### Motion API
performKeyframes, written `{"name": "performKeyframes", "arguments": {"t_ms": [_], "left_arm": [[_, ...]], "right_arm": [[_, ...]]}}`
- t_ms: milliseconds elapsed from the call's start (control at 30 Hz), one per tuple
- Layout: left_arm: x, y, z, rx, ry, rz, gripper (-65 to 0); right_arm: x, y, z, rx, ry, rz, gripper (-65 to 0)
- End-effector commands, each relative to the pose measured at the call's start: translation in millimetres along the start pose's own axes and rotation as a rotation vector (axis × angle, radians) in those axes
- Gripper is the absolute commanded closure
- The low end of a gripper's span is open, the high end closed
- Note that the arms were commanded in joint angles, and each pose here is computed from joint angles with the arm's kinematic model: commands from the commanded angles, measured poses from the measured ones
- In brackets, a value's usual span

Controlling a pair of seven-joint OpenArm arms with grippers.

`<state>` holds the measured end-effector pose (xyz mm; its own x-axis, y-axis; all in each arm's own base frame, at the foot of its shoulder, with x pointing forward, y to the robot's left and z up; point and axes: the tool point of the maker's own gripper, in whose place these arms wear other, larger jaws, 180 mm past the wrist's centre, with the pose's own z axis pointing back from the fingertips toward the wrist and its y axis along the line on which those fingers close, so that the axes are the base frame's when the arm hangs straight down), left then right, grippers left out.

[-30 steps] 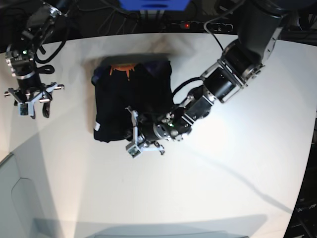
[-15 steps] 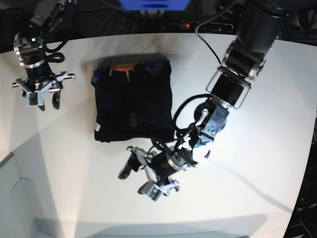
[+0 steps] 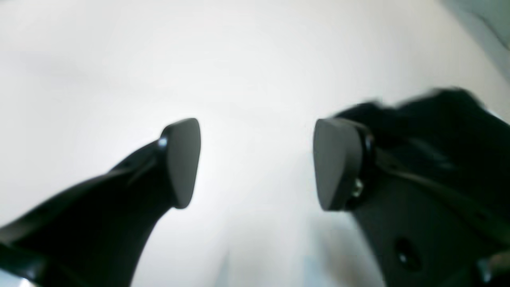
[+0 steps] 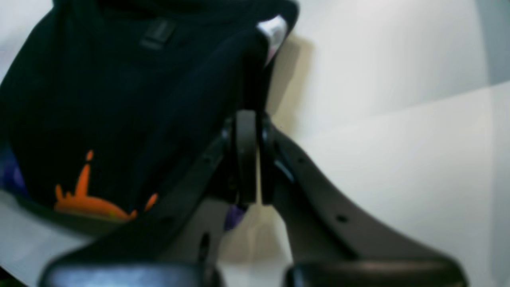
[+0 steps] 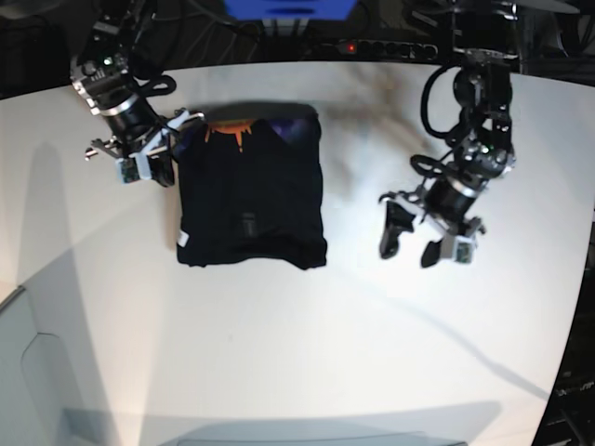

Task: Fold the T-shirt properly
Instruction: 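Push the bundle away from the robot with the left gripper, then press the bundle's corners flat with both grippers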

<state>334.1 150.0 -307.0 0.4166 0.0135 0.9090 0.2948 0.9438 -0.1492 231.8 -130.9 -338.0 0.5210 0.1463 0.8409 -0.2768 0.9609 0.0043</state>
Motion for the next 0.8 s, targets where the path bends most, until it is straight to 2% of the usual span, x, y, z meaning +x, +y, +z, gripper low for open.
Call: {"name": "performKeyframes", "arguments": {"t_ms": [0,200,367,633,767], "left_arm": [[8.7,2.8,7.1,0.005,-0.038,0.000,-42.6],[-15.2,45.4,40.4,0.138,0.003,0.039,-42.6],[-30.1,60.6,57.9,0.192,0.034,0.055,-42.6],[-35.5,54.2,69.5,0.190,0.048,0.045,-42.6],[-24.6,44.1,71.0,0.169,0.024,0.023,-42.6]], "right_arm": [[12.5,2.3,2.5,0.011,-0.053,0.002,0.0],[5.5,20.5,-1.7,0.060,-0.037,-0.015,0.0],[-18.4,28.5,-13.1,0.098,0.021,-0.054,0.0],[-41.8,33.8,-27.6,0.125,0.020,-0.129,0.0],[-32.8,29.6,-26.2,0.114,-0.012,-0.125,0.0]]}}
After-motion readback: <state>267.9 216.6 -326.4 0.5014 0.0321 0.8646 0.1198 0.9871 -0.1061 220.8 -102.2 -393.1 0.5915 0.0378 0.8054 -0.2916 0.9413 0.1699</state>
